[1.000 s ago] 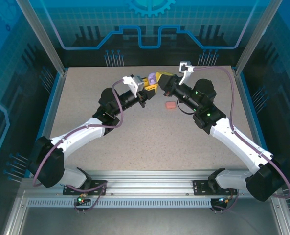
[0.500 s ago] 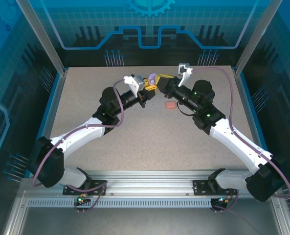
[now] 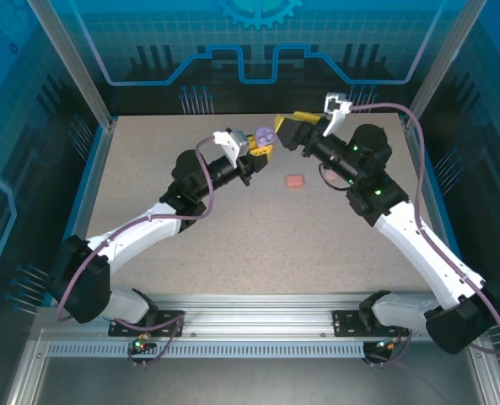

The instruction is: Insert the wireless bluetooth earbuds into the charging case

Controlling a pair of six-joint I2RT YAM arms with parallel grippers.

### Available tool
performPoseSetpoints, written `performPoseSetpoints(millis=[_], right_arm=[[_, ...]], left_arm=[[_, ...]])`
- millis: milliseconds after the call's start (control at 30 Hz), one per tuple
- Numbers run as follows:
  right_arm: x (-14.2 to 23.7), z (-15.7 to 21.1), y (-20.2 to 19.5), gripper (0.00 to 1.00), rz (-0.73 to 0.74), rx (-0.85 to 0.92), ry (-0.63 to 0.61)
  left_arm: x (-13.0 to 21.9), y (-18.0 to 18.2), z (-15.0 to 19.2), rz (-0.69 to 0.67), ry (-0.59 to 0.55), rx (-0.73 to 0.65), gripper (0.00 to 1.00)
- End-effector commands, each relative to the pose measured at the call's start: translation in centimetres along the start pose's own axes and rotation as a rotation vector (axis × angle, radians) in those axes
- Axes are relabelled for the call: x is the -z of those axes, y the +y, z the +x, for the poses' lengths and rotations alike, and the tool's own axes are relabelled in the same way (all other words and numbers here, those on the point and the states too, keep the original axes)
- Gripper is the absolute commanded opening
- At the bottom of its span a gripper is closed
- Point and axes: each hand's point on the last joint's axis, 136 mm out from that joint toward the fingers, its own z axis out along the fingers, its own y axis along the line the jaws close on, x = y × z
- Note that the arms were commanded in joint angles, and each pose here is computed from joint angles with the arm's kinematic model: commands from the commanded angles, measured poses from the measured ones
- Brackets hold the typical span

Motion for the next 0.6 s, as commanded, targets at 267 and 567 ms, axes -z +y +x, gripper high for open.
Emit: performPoseSetpoints(millis=[267, 567], right_arm=[[-1.3, 4.8, -6.6, 0.74, 0.287, -0.036, 0.451], [-4.0, 11.2, -12.0, 0.71, 0.391, -0.097, 0.720]], left_arm=[[1.5, -1.1, 6.5, 0.029, 0.134, -0.009, 0.00], [2.7, -2.5, 7.9, 0.086, 0.183, 0.008, 0.00]])
